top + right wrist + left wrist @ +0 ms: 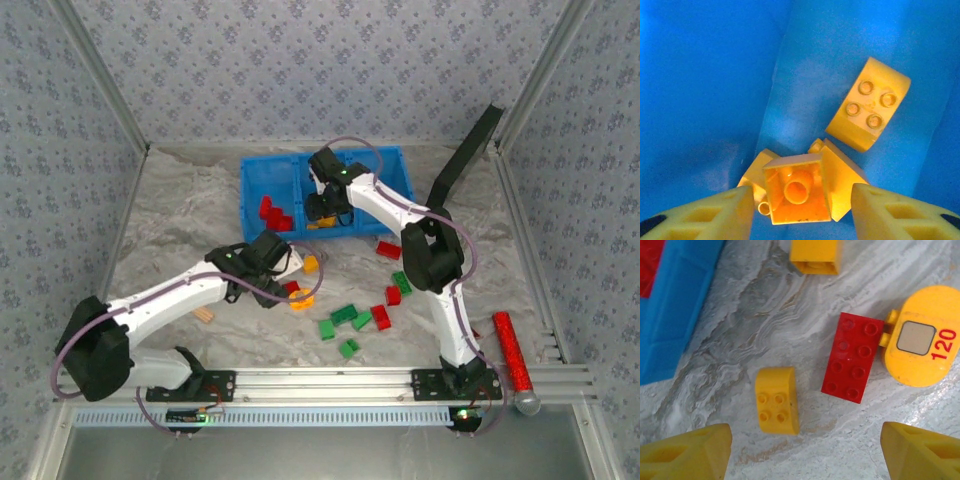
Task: Sort the legos into containers by color
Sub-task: Place the lego in the container, then pick up the lego from the center of the table.
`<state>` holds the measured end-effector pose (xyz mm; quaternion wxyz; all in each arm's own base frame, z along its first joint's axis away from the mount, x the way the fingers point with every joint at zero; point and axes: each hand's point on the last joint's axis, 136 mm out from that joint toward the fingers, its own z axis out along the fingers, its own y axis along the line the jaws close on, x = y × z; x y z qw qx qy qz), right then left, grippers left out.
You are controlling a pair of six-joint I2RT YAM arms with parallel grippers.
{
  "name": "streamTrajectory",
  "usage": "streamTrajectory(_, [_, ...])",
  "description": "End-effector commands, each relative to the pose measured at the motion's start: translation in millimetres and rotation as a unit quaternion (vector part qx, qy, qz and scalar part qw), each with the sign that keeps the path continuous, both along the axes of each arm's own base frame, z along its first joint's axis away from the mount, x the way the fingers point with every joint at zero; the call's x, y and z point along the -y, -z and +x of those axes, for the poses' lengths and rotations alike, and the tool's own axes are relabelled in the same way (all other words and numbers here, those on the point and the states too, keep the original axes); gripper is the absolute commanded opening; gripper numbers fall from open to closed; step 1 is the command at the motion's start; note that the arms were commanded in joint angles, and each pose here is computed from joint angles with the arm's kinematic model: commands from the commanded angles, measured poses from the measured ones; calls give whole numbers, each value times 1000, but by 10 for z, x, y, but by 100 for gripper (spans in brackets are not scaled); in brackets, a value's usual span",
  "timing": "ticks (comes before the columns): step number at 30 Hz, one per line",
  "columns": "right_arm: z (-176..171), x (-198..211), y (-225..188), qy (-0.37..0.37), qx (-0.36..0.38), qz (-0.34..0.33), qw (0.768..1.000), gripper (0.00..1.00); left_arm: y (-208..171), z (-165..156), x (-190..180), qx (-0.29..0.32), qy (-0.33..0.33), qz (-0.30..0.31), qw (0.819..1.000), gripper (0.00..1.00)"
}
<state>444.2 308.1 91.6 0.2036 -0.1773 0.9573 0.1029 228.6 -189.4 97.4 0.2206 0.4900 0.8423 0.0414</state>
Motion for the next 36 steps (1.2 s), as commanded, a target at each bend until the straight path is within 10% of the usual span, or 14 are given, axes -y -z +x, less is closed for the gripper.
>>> streamTrajectory(1, [-57, -59, -200, -25, 0, 13, 1000, 62, 119, -69, 72, -7, 80, 15, 997, 78])
streamTrajectory(24, [-586, 239, -991, -33, 18, 66, 997, 62, 756, -22, 266, -78, 115, -6, 990, 71])
streamTrajectory(36, [-1653, 555, -364, -10, -112, 46, 993, 59, 941, 84, 244, -131, 69, -9, 989, 55])
